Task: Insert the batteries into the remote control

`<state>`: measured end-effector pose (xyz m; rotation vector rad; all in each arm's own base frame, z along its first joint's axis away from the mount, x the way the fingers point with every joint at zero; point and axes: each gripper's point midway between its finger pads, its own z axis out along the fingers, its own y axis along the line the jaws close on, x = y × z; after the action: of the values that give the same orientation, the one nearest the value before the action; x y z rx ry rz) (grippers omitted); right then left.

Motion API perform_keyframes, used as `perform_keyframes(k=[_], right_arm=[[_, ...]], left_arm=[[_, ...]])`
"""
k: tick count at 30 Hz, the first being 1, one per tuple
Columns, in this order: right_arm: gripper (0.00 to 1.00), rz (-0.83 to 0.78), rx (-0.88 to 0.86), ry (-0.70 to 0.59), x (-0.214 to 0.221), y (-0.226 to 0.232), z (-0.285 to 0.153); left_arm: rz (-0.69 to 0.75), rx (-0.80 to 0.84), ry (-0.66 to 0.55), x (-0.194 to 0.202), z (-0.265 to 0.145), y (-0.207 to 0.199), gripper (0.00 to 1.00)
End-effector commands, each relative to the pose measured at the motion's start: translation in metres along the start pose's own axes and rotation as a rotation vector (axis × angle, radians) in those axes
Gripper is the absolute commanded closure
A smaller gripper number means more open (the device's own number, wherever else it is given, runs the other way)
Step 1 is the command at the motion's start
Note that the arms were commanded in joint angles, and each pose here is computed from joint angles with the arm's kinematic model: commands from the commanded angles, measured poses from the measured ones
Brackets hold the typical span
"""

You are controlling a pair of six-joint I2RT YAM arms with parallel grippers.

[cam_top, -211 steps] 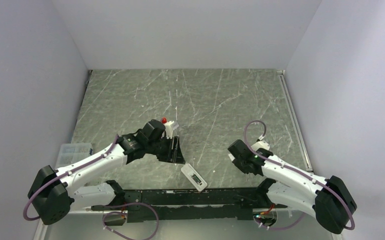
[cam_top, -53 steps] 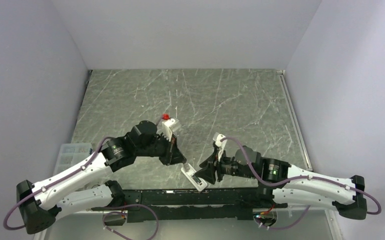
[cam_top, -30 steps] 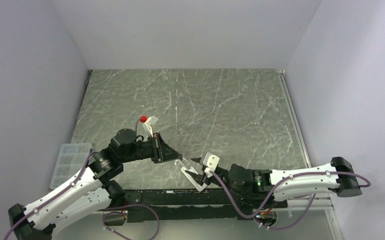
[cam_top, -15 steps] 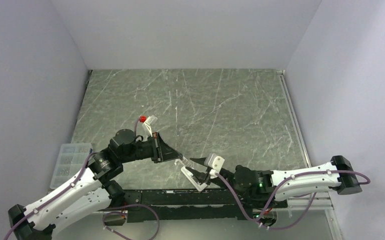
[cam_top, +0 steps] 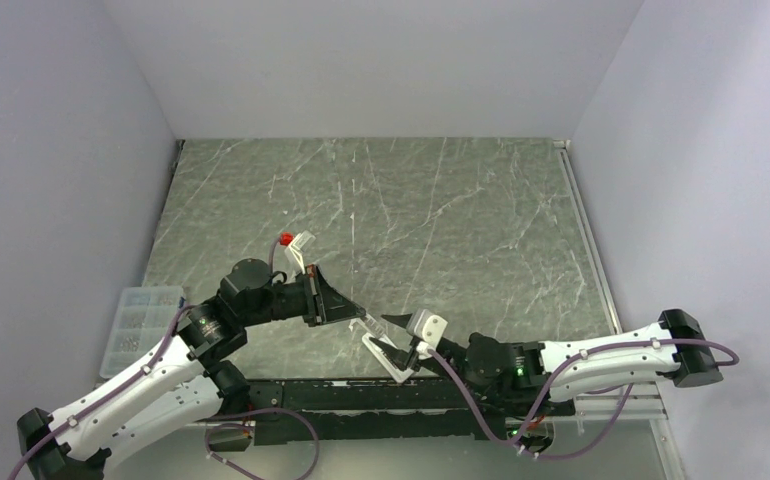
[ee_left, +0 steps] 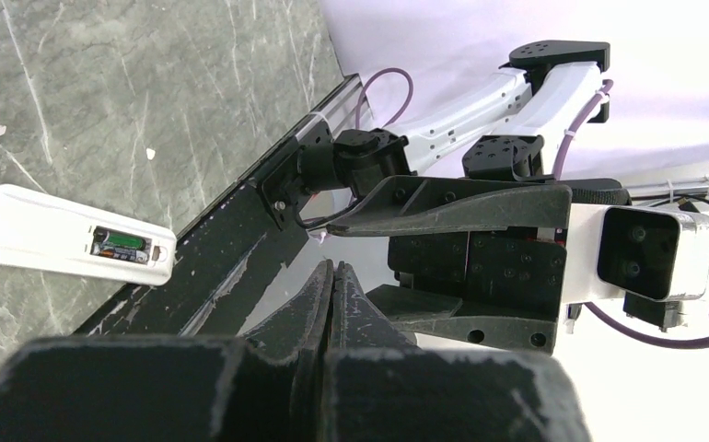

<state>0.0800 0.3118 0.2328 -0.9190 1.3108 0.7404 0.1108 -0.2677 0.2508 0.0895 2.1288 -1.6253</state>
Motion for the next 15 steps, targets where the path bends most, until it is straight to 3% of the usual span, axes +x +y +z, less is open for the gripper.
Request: perform_keyframes(k=[1, 15], right_arm=[[0.52, 0.012, 0.03, -0.023, -0.0051, -0.0036, -0.0002], [0.67, 0.01, 0.033, -0.015, -0.0016, -0.0033, -0.0016]], left_arm=[[0.015, 0.048, -0.012, -0.0041, -0.0026, -0.0136, 1.0], [0.004, 0.07, -0.006, -0.004, -0.0004, -0.0165, 1.0]])
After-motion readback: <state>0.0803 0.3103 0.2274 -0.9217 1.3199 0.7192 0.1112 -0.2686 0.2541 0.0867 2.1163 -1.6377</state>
